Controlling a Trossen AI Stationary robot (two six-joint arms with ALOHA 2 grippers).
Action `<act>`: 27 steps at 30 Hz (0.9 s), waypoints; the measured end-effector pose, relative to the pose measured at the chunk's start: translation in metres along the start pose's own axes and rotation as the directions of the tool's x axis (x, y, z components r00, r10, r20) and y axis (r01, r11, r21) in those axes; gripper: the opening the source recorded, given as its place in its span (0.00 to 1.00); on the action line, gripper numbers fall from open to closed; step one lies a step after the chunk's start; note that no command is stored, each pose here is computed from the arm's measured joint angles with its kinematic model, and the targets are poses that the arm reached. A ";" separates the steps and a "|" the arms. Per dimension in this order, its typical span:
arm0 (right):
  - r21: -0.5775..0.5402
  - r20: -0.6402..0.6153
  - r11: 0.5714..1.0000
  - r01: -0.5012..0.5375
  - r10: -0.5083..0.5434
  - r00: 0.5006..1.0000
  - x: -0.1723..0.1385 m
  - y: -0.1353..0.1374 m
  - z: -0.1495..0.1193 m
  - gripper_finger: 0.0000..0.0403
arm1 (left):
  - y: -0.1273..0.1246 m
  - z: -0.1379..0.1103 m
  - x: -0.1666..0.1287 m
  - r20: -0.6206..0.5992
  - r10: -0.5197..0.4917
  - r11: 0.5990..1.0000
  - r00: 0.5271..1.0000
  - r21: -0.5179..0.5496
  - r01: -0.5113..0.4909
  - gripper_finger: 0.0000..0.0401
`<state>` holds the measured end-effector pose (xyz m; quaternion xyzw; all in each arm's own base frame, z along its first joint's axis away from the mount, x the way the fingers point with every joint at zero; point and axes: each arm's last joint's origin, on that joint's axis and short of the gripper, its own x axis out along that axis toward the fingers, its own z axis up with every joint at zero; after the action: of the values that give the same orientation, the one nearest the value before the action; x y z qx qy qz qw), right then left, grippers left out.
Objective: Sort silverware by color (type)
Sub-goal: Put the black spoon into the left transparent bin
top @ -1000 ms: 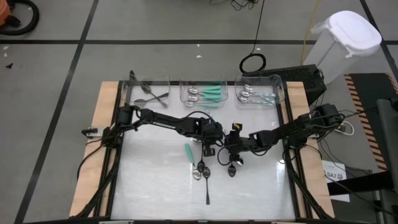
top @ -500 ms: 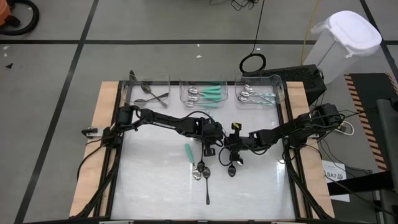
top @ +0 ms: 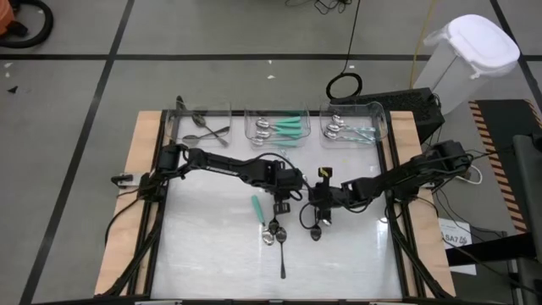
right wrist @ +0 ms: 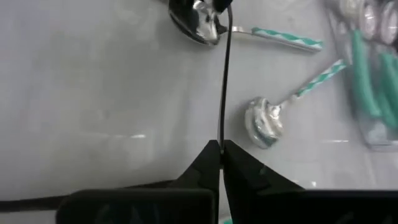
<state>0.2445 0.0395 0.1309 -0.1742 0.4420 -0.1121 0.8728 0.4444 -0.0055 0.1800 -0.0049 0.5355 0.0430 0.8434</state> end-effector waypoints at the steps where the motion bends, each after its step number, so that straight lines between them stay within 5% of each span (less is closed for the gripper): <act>1: -0.009 0.002 1.000 0.013 -0.013 1.000 -0.002 0.001 0.000 0.01 | 0.000 0.000 -0.003 -0.020 0.023 1.000 1.000 -0.008 -0.024 0.22; 10: -0.183 0.036 0.976 0.114 -0.109 0.993 -0.029 0.013 -0.001 0.00 | -0.011 0.007 -0.028 0.012 0.121 0.993 0.993 -0.002 -0.121 0.25; 27: -0.457 0.177 0.808 0.372 -0.327 0.928 -0.054 0.036 0.004 0.00 | -0.019 0.017 -0.063 0.148 0.070 0.995 0.987 0.062 -0.080 0.28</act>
<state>0.2172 0.0918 0.1584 -0.4695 0.3763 -0.1489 0.7847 0.4346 -0.0281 0.2433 0.0470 0.4736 0.0568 0.8776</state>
